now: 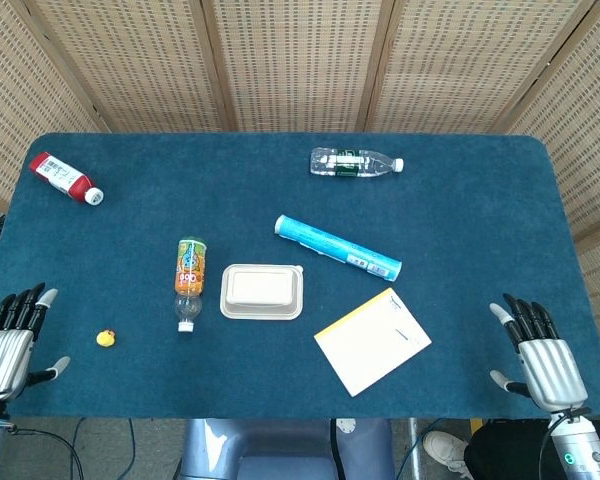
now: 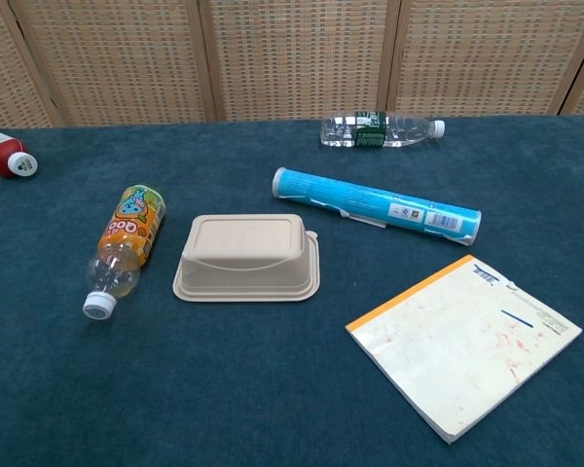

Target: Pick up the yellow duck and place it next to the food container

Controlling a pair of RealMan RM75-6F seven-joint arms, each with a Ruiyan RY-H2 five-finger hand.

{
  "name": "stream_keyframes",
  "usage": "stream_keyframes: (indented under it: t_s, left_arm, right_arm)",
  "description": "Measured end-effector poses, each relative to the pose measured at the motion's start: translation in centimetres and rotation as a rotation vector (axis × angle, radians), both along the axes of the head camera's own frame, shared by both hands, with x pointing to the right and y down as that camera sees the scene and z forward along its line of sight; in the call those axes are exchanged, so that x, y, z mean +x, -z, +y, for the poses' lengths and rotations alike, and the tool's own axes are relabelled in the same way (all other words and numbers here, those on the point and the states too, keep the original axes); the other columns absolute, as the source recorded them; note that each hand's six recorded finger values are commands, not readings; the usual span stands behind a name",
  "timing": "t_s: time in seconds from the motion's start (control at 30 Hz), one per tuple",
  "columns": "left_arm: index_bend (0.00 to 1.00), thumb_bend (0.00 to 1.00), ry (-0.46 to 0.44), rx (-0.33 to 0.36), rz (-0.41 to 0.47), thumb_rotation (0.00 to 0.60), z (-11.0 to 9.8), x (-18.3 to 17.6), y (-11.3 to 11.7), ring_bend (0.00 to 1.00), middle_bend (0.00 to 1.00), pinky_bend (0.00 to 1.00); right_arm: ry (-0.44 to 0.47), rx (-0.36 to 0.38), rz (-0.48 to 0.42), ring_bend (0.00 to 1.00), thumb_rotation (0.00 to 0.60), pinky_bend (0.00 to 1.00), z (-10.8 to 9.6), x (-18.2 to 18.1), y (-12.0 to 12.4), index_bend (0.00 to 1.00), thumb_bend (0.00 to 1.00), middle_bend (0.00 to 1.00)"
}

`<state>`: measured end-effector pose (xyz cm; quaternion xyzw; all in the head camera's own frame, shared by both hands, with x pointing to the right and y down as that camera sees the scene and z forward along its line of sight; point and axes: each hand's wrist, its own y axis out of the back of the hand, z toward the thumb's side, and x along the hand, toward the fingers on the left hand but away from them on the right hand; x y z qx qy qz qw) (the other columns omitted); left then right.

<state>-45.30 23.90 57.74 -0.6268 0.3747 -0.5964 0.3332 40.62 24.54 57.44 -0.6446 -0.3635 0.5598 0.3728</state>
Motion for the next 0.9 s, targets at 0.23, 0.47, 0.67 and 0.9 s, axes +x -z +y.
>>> stream_keyframes:
  t_s: [0.23, 0.47, 0.67, 0.9]
  left_arm:
    - [0.08, 0.21, -0.039, -0.066, -0.025, 0.6, 0.6, -0.9, -1.5, 0.0, 0.0, 0.0]
    - [0.19, 0.21, -0.085, -0.125, -0.063, 0.6, 0.7, -1.8, -3.0, 0.0, 0.0, 0.0]
    - [0.24, 0.24, -0.108, -0.159, -0.071, 0.6, 0.1, -2.1, -4.3, 0.0, 0.0, 0.0]
    - [0.28, 0.24, -0.113, -0.201, -0.067, 0.6, 0.1, -2.2, -5.4, 0.0, 0.0, 0.0]
  right_arm:
    - [0.0, -0.004, 0.0, 0.0, 0.6, 0.0, 0.0, 0.0, -0.1, 0.09, 0.0, 0.0]
    - [0.0, -0.007, -0.001, 0.0, 0.6, 0.0, 0.1, 0.0, -0.2, 0.09, 0.0, 0.0]
    - [0.002, -0.009, -0.001, 0.0, 0.6, 0.0, 0.1, -0.1, -0.2, 0.09, 0.0, 0.0]
    - [0.001, -0.013, -0.002, 0.0, 0.6, 0.0, 0.1, -0.1, -0.3, 0.09, 0.0, 0.0]
